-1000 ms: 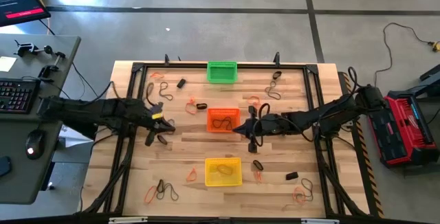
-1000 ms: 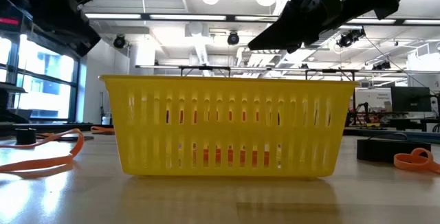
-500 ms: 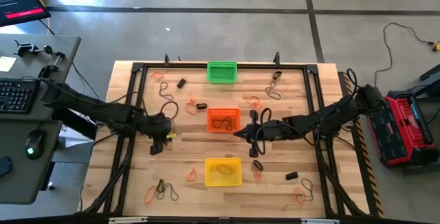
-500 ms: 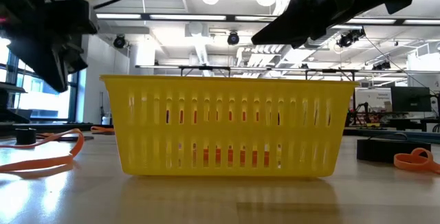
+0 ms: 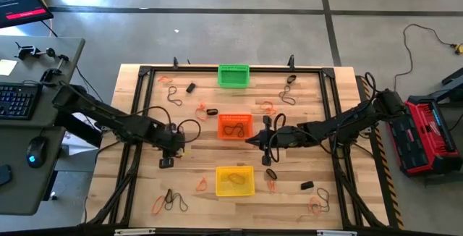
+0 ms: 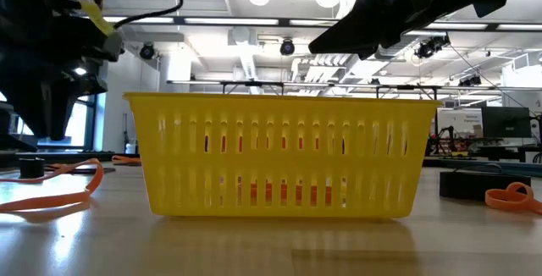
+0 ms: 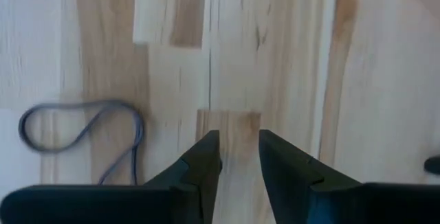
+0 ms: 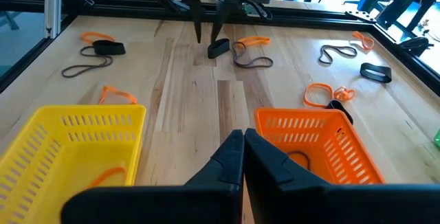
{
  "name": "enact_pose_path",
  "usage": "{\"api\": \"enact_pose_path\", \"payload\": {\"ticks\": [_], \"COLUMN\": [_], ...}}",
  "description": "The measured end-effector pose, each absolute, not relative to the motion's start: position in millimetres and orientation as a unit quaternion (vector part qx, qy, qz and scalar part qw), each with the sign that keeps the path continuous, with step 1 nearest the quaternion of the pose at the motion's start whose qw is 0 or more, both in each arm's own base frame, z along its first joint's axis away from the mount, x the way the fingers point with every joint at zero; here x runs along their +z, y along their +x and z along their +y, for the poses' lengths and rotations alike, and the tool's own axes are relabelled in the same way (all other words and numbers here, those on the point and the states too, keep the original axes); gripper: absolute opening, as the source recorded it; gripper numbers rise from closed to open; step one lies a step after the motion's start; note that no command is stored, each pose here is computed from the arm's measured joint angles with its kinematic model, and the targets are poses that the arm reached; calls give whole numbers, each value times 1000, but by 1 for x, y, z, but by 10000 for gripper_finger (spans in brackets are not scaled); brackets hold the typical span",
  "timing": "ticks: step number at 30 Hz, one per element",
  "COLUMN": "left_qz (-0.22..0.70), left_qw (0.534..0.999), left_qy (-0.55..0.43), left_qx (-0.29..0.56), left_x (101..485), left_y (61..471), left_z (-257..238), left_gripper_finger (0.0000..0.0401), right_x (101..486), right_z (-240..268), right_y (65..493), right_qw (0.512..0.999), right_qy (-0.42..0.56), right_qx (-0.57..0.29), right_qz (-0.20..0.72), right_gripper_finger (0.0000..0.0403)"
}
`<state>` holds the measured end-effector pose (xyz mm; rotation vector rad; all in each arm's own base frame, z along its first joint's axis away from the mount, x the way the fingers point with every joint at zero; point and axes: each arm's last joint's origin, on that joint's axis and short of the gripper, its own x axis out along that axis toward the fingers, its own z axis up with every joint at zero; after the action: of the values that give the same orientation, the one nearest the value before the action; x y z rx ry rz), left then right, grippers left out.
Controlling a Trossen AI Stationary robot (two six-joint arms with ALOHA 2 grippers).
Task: Sort rubber bands into baskets
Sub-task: Put the black rubber band into the green bin
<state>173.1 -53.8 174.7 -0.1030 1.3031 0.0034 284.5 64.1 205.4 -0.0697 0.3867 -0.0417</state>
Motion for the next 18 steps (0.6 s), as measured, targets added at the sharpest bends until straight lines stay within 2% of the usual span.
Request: {"api": "enact_pose_path", "payload": {"ticks": [9, 18], "left_qz": [713, 747], "left_qw": [701, 664], "left_qy": [-10, 10], "left_qx": [1, 4], "left_x": [148, 131], "left_y": [179, 184], "left_z": [-57, -58], "left_gripper_finger": [106, 98], "right_x": [205, 205], "right_z": [64, 64], "right_y": [284, 284], "right_qw": [981, 981], "right_qy": [-31, -31], "right_qx": [-19, -18], "right_qz": [193, 193], "right_gripper_finger": [0, 0]}}
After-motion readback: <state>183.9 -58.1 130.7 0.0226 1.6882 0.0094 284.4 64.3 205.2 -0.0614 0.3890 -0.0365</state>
